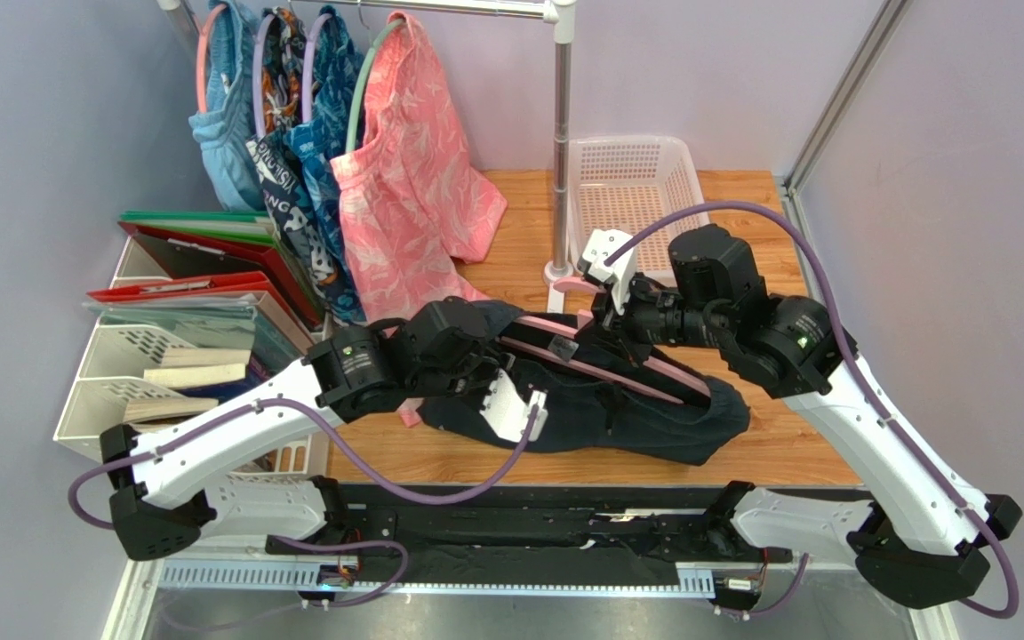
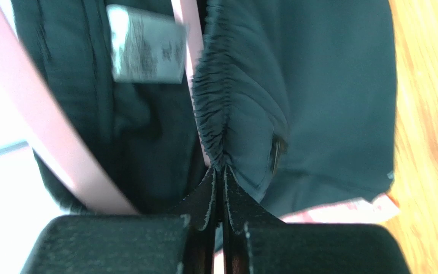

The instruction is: Place the shorts on the hanger

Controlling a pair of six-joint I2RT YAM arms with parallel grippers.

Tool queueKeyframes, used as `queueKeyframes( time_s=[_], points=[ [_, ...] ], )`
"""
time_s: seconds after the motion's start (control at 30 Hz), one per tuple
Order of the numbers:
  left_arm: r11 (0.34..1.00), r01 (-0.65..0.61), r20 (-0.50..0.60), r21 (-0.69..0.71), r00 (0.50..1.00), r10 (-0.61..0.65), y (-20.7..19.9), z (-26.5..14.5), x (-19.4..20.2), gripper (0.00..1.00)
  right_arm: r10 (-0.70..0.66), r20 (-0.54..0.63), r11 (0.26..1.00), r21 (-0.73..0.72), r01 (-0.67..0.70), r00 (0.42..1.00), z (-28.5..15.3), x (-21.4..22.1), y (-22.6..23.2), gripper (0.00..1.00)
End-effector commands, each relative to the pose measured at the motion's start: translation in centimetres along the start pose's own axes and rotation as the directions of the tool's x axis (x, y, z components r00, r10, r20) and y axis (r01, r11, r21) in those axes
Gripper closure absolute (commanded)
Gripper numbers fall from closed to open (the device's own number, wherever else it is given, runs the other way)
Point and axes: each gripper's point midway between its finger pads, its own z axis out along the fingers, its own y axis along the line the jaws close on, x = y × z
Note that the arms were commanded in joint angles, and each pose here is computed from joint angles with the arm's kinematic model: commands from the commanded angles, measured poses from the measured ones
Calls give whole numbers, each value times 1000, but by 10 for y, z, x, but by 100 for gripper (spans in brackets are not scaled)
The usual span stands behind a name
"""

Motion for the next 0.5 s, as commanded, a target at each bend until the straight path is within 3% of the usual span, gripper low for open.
queueKeyframes(
  time_s=[0.0, 0.2, 0.47],
  points=[
    [992, 84, 42, -97, 996, -81, 21, -49, 8, 100, -70, 72, 997, 26, 68, 995, -24, -16, 3, 100],
    [977, 93, 82, -191, 994, -78, 38, -87, 15, 100, -116, 54, 993, -9, 117, 992, -32, -7, 11, 100],
    [979, 108, 81, -171, 992, -95, 50, -86, 19, 100, -167, 90, 981, -84, 175, 982, -44, -24, 29, 100]
  ],
)
